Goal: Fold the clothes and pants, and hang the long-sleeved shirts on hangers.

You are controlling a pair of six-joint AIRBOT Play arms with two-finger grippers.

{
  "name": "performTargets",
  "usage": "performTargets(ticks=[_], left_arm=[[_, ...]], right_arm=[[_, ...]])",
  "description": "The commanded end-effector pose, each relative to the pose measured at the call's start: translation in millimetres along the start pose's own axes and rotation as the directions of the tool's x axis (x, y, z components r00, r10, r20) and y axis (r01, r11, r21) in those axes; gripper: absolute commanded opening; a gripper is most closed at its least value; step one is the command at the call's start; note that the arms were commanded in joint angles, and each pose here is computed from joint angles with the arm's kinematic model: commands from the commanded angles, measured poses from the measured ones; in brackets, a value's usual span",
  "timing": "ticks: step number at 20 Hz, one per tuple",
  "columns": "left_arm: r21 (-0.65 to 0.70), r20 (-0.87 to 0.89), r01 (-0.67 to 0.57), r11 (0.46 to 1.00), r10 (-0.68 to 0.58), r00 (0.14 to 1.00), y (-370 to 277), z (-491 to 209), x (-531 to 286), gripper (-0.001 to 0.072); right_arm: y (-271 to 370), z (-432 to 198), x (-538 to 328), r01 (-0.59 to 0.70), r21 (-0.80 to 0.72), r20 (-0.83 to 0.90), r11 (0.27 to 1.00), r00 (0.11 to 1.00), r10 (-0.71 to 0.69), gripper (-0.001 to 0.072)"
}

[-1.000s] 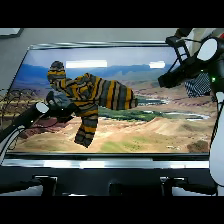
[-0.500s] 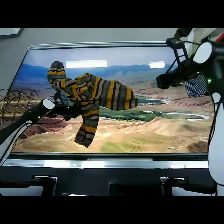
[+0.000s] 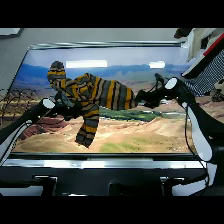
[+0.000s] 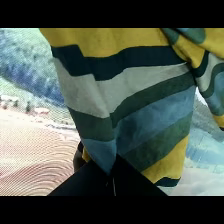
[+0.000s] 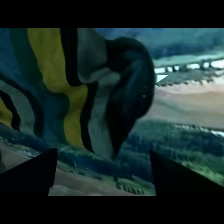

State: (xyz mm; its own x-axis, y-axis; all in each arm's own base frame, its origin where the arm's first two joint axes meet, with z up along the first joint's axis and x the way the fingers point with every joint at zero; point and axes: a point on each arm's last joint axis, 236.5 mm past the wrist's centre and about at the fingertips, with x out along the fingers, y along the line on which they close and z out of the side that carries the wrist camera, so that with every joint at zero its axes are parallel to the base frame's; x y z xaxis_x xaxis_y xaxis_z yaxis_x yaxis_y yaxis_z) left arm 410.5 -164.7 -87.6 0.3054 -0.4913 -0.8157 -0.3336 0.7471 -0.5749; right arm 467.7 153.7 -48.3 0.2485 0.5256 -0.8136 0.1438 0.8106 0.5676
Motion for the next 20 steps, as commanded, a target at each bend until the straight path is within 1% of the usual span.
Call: performTargets(ticks=[1, 2, 3, 4, 5, 6, 7, 8, 9, 11, 13, 15, 16, 18, 20], left_arm=[[-0.01, -0.018, -0.003, 1.0, 0.003, 1.0, 3.4, -1.7, -2.1, 0.0022], [-0.012, -0.017, -0.003, 1.0, 0.003, 1.0, 4.2, -0.8, -2.9, 0.0022], [-0.017, -0.013, -0.003, 1.0, 0.003, 1.0, 5.4, 1.3, -4.4, 0.0022], [-0.022, -0.006, -0.001, 1.0, 0.001, 1.0, 6.2, 3.9, -6.7, 0.0022], [-0.025, 0.003, 0.002, 1.0, -0.002, 1.0, 6.3, 7.1, -10.2, 0.0021], [-0.026, 0.016, 0.008, 1.0, -0.008, 1.0, 5.2, 11.0, -15.2, 0.0021], [-0.023, 0.037, 0.018, 1.0, -0.017, 0.999, 2.3, 16.3, -23.0, 0.0021], [-0.017, 0.062, 0.03, 0.999, -0.029, 0.998, -2.3, 22.6, -32.8, 0.002], [0.006, 0.099, 0.04, 0.999, -0.04, 0.994, -9.3, 33.1, -48.1, 0.002], [0.102, 0.196, 0.049, 0.994, -0.068, 0.978, -35.9, 61.4, -92.0, 0.0019], [0.208, 0.349, 0.054, 0.977, -0.126, 0.928, -80.7, 97.5, -157.7, 0.0019], [0.294, 0.5, 0.057, 0.954, -0.204, 0.842, -131.0, 123.6, -243.1, 0.002], [0.349, 0.559, 0.067, 0.935, -0.266, 0.785, -159.7, 127.3, -290.4, 0.0019], [0.456, 0.642, 0.086, 0.886, -0.395, 0.657, -209.5, 117.7, -380.4, 0.002], [0.556, 0.686, 0.091, 0.826, -0.518, 0.511, -248.8, 86.4, -470.2, 0.002]], right_arm=[[6.8, 10.1, 35.8, -0.129, 0.148, 0.032, 0.981, 0.992, 0.125, 0.0664], [3.6, 7.1, 42.7, -0.13, 0.172, 0.016, 0.977, 0.992, 0.129, 0.0664], [2.5, 2.6, 49.3, -0.138, 0.195, -0.005, 0.971, 0.99, 0.142, 0.0628], [2.3, -1.0, 53.4, -0.145, 0.211, -0.021, 0.967, 0.988, 0.153, 0.0514], [3.0, -2.6, 54.7, -0.15, 0.212, -0.028, 0.966, 0.987, 0.16, 0.0347], [4.7, -2.3, 53.2, -0.154, 0.21, -0.027, 0.965, 0.986, 0.163, 0.015], [8.1, -0.4, 48.9, -0.16, 0.194, -0.018, 0.968, 0.986, 0.167, 0.0056], [13.1, 4.1, 41.9, -0.169, 0.183, 0.002, 0.969, 0.985, 0.171, 0.0031], [22.6, 13.5, 29.0, -0.184, 0.158, 0.041, 0.97, 0.983, 0.18, 0.0031], [53.3, 39.3, -10.1, -0.227, 0.074, 0.148, 0.971, 0.966, 0.214, 0.003], [91.9, 64.5, -64.6, -0.249, -0.048, 0.257, 0.967, 0.933, 0.253, 0.003], [130.5, 81.3, -134.4, -0.208, -0.201, 0.365, 0.957, 0.891, 0.271, 0.003], [148.8, 85.6, -172.8, -0.174, -0.267, 0.42, 0.948, 0.864, 0.277, 0.003], [180.4, 83.2, -256.8, -0.061, -0.388, 0.534, 0.92, 0.798, 0.278, 0.0031], [202.0, 64.4, -339.7, 0.08, -0.465, 0.64, 0.881, 0.719, 0.272, 0.0031]])
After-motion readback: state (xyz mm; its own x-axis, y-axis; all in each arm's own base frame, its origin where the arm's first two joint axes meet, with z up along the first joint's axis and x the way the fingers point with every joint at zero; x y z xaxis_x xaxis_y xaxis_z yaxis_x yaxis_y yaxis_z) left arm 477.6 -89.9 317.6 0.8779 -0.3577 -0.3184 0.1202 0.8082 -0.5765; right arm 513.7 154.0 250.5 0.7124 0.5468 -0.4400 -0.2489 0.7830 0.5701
